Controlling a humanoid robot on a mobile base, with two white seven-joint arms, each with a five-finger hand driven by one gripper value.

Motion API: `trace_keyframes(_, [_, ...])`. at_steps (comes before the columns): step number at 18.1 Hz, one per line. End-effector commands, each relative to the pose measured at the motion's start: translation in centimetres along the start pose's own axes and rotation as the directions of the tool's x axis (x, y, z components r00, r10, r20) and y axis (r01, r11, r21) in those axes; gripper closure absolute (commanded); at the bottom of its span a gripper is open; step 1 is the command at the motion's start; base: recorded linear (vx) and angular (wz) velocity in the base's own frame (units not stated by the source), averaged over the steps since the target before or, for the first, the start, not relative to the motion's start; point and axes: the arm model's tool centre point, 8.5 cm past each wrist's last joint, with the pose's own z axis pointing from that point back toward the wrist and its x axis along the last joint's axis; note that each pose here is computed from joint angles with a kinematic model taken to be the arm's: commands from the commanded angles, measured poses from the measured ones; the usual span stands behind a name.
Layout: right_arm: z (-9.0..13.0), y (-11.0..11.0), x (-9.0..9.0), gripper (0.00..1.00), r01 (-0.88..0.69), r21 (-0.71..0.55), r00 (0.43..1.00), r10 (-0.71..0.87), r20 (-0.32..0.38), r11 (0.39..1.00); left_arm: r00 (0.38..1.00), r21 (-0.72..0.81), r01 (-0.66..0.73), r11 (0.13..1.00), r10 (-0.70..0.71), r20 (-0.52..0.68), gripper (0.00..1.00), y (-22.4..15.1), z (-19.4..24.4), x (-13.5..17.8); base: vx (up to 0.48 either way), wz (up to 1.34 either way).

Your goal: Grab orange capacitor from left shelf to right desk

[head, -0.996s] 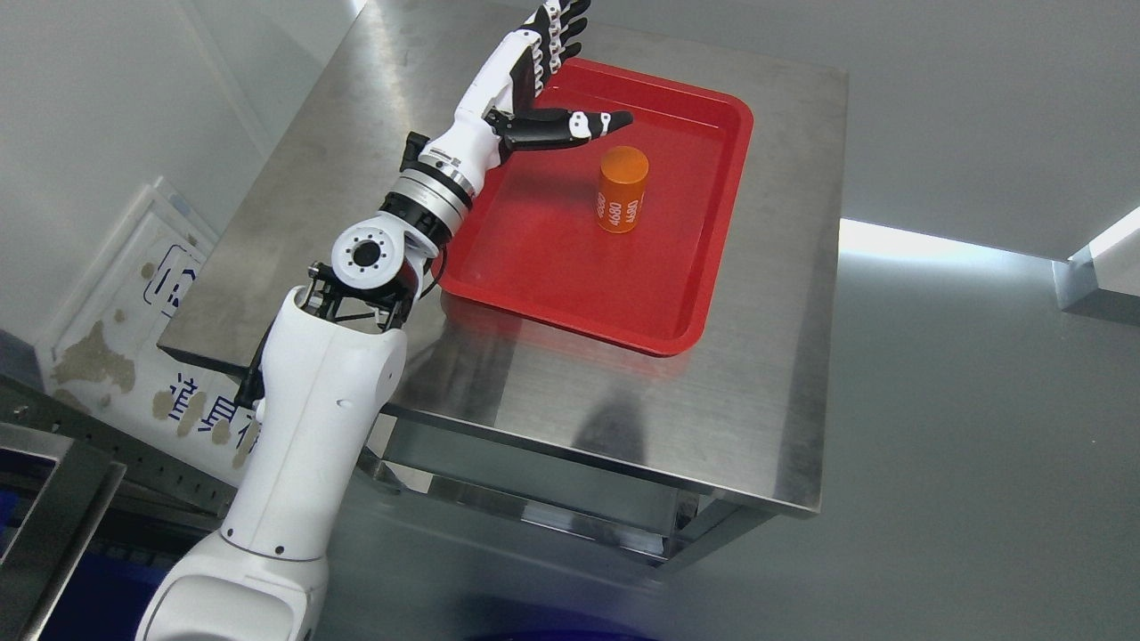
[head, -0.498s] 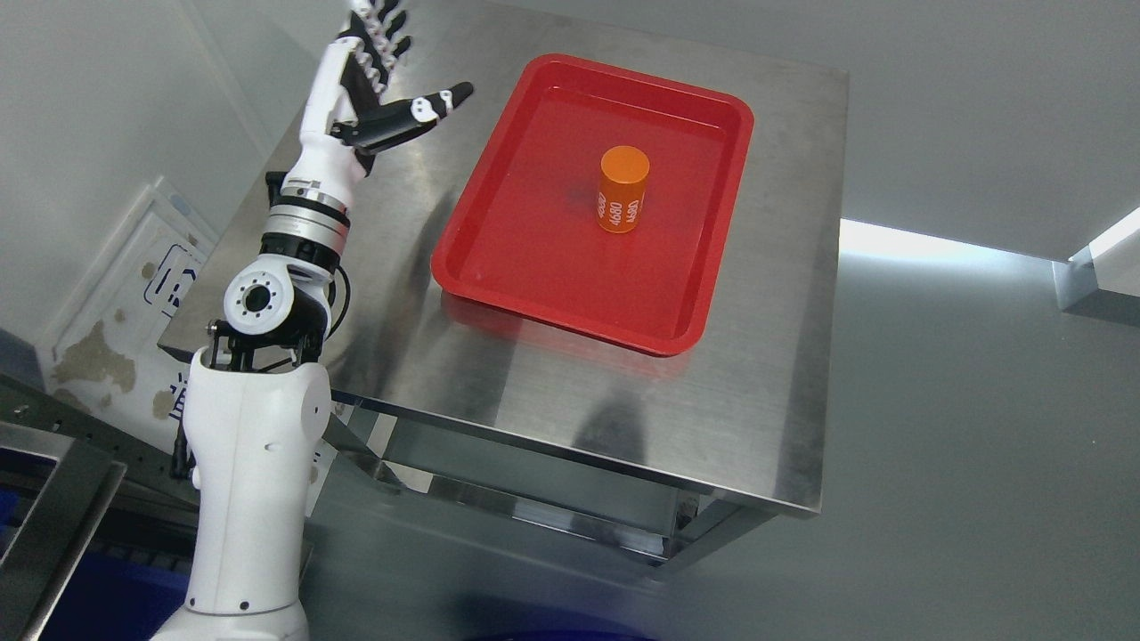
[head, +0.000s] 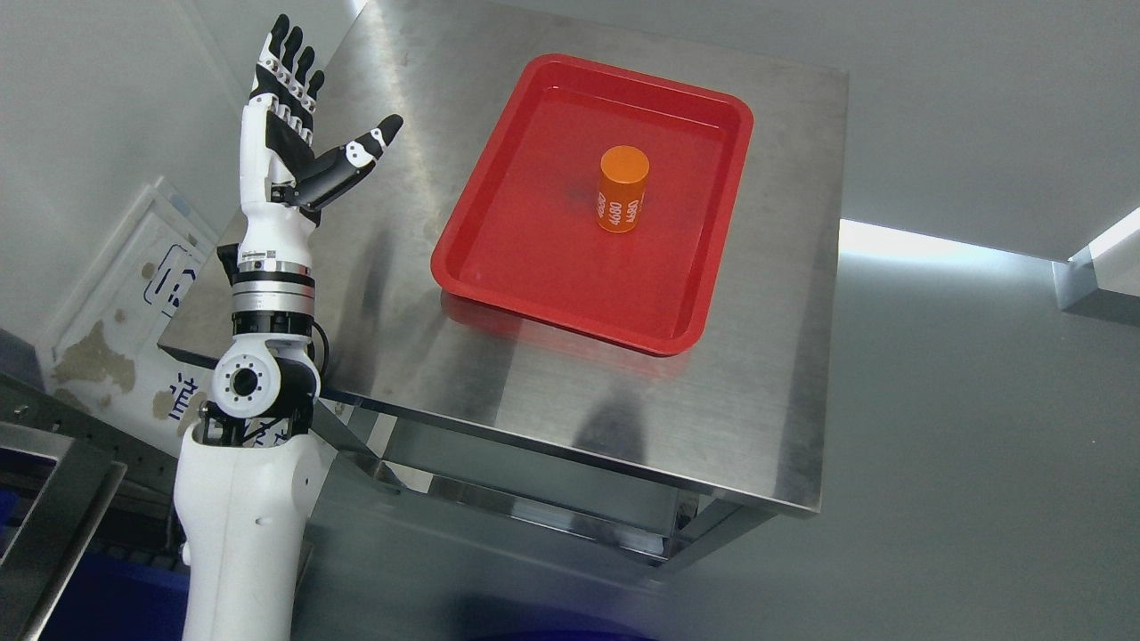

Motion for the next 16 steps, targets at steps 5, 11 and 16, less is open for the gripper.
trace_keyframes(5, [-0.1, -1.1, 0.4, 0.00, 0.014, -0.018, 1.000, -0.014, 0.014, 1.000, 1.000, -0.051, 0.007, 0.999, -0.007, -0.004, 0.00, -1.1, 1.6, 0.1, 0.000, 0.00])
trace_keyframes(11, [-0.1, -1.1, 0.5, 0.00, 0.014, -0.018, 1.000, -0.014, 0.016, 1.000, 1.000, -0.051, 0.007, 0.999, -0.008, -0.005, 0.00, -1.1, 1.6, 0.1, 0.000, 0.00])
trace_keyframes(16, [-0.1, -1.1, 0.4, 0.00, 0.014, -0.018, 1.000, -0.014, 0.014, 1.000, 1.000, -0.051, 0.009, 0.999, -0.009, -0.007, 0.00, -1.0, 1.6, 0.1, 0.000, 0.00])
